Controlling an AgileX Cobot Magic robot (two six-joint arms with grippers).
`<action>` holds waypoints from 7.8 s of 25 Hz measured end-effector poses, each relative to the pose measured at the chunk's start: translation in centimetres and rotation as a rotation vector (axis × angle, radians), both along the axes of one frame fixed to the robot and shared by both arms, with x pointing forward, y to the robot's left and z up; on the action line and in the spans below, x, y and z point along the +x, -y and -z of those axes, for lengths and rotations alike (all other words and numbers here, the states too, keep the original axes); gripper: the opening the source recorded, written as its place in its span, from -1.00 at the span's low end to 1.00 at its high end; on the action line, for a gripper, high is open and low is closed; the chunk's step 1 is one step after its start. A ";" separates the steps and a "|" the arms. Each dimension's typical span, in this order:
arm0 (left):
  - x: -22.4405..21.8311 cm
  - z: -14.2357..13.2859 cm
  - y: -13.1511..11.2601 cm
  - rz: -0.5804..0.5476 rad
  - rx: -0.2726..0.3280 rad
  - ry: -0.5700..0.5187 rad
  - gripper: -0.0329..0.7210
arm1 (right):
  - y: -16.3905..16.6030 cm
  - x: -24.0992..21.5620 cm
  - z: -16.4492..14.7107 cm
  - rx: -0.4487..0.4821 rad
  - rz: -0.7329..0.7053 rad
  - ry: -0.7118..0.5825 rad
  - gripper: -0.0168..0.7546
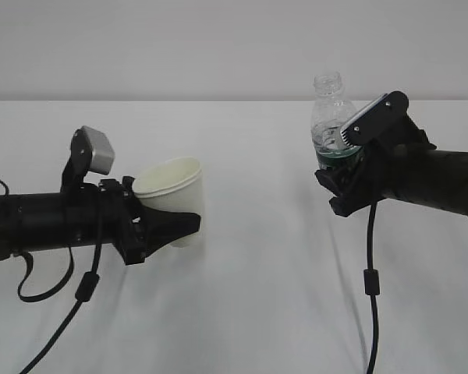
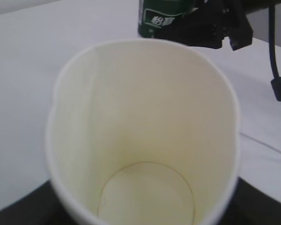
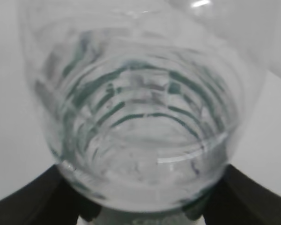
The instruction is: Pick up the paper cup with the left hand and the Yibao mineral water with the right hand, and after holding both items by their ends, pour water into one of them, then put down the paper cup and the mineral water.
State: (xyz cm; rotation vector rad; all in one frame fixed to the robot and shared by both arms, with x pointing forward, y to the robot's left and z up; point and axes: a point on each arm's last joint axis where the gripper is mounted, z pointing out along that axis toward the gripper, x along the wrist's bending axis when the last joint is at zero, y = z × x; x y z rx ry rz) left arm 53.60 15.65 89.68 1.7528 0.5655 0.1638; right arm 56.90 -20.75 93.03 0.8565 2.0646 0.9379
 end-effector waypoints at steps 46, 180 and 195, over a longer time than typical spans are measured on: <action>0.0 -1.7 7.6 0.258 0.187 0.114 0.25 | -0.4 -0.5 -1.5 -0.500 -0.394 0.188 0.38; -1.0 -2.0 8.7 0.302 0.132 0.078 0.21 | -1.3 1.6 -6.0 -1.071 -0.691 0.642 0.36; -1.0 -2.0 8.7 0.302 0.132 0.078 0.21 | -1.3 1.6 -6.0 -1.078 -0.698 0.646 0.36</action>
